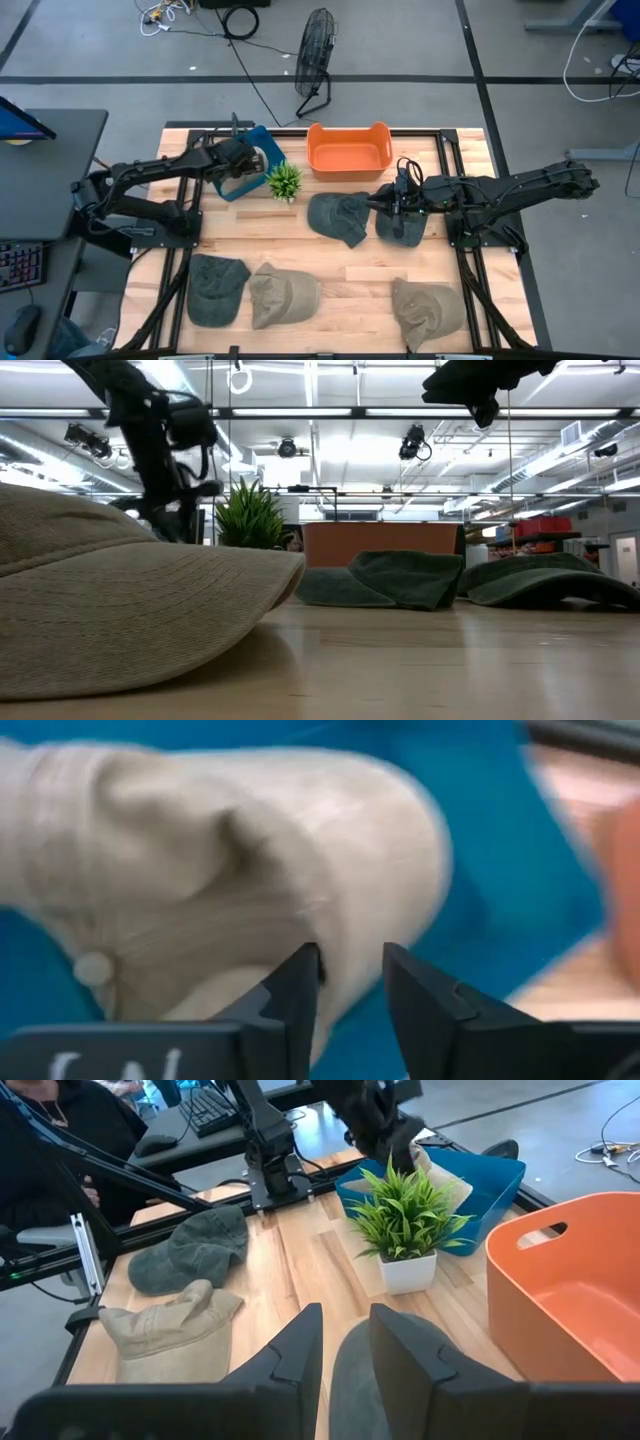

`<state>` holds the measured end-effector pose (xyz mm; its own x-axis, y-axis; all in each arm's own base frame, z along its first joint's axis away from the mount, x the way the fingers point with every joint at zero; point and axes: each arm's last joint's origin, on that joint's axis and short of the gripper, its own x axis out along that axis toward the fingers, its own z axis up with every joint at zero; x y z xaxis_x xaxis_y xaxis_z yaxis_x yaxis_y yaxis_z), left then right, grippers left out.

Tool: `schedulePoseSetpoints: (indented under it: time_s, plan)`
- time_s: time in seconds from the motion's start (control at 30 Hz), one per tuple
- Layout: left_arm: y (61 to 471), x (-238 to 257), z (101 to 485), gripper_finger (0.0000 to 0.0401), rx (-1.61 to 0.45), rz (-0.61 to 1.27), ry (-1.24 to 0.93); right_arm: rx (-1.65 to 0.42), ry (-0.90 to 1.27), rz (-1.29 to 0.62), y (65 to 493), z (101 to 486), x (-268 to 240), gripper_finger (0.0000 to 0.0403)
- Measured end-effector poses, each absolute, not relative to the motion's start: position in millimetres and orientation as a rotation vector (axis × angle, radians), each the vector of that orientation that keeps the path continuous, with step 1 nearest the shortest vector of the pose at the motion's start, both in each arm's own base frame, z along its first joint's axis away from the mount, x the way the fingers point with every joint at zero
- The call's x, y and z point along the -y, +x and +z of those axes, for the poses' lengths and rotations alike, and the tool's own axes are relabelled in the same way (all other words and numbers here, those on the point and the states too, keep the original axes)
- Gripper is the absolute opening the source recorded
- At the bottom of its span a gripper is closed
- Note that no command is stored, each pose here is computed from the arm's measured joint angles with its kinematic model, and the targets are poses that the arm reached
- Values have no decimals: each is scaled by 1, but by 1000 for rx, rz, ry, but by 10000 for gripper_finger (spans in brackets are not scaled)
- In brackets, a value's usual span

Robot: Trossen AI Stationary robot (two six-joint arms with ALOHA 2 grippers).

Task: Pick & Place hat
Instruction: Put the top brown cap into the blue bin, then put the left brown cap into the blue bin

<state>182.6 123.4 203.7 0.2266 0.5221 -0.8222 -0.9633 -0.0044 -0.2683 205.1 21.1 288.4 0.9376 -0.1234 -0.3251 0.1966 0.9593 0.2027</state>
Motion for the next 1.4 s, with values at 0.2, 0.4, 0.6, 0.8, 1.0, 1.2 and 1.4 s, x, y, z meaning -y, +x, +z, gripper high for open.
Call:
schedulePoseSetpoints:
  time_s: [0.2,0.4,0.6,0.8,1.0,1.2,1.4]
  plan:
    - [196,-116,260,148,-523,1084,-873,-286,242,-160,206,291,-21,91]
    - [197,-88,314,144,-662,868,-889,-262,249,-146,207,294,-22,91]
    - [204,-43,340,136,-762,660,-915,-266,229,-145,207,293,-22,91]
    - [211,2,339,136,-820,560,-995,-269,215,-143,207,293,-22,91]
    - [215,46,331,136,-950,445,-1035,-269,214,-144,207,293,-22,91]
    - [223,83,320,163,-1035,390,-1045,-281,200,-144,206,292,-22,91]
    - [242,112,299,209,-1075,398,-1080,-291,186,-132,206,291,-22,106]
